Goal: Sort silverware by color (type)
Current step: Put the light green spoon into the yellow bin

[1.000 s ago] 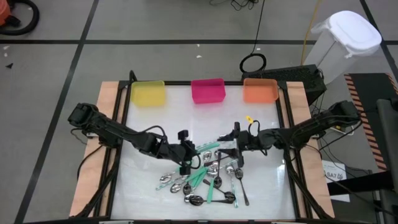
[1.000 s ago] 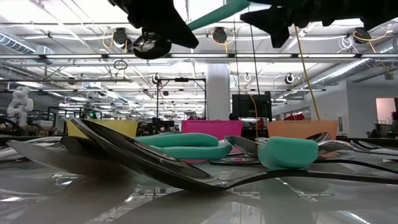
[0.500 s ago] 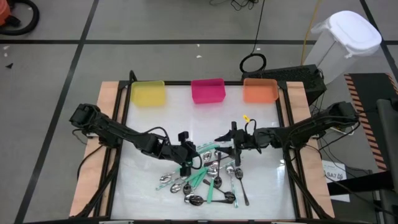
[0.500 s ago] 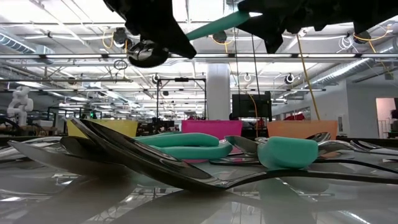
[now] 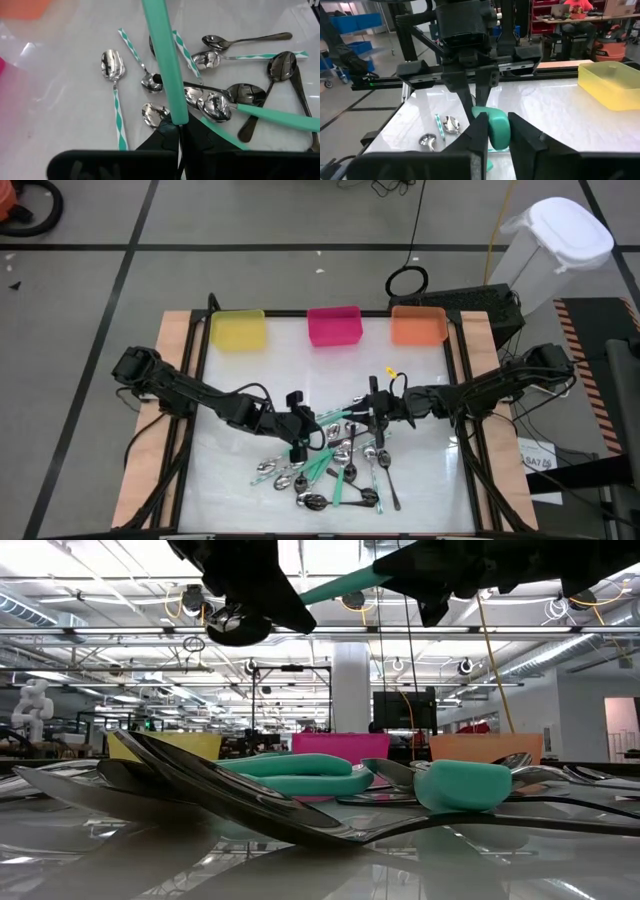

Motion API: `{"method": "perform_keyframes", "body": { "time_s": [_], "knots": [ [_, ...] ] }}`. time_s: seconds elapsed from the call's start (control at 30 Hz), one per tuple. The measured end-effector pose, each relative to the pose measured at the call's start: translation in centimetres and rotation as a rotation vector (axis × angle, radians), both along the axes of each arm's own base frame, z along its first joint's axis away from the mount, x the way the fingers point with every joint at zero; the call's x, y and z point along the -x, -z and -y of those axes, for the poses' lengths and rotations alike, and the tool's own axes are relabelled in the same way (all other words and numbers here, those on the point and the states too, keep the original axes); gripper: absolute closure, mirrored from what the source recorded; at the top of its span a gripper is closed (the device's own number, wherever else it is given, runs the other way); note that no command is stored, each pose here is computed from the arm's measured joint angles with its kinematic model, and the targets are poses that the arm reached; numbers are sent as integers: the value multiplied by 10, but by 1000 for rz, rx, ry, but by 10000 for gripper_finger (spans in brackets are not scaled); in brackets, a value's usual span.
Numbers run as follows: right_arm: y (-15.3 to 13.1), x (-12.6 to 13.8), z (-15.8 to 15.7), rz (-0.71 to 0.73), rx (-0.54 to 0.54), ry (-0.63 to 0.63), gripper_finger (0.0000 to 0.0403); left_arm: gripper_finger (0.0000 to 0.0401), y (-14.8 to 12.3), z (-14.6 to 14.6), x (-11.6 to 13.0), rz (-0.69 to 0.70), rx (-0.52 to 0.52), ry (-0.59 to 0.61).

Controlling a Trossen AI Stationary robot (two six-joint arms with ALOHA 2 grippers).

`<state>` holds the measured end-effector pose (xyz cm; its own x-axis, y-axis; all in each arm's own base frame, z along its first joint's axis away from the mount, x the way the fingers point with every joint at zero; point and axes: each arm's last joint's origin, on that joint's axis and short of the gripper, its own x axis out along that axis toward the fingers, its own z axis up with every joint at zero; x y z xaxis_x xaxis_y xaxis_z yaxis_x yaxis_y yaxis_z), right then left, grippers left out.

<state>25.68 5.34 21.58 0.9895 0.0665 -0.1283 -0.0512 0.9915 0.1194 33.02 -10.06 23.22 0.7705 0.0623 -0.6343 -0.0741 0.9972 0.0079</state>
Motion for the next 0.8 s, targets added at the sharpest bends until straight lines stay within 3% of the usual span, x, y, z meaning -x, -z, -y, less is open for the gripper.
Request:
{"method": "perform_keyframes", "body": {
  "time_s": [0.1, 0.23, 0.47, 0.8],
  "knots": [
    [0, 0, 0, 0, 4, 0, 358, 385, -1, 1, 0, 11, 10, -5],
    [-4, 3, 2, 3, 18, 1, 358, 328, -2, 6, 0, 36, 21, -6],
    [-18, 16, 10, 4, 53, 25, 358, 234, -16, 8, 8, 144, -164, -220],
    [-19, 22, 33, 15, 75, 112, 358, 209, -56, 27, 48, 273, -234, -299]
  ]
}}
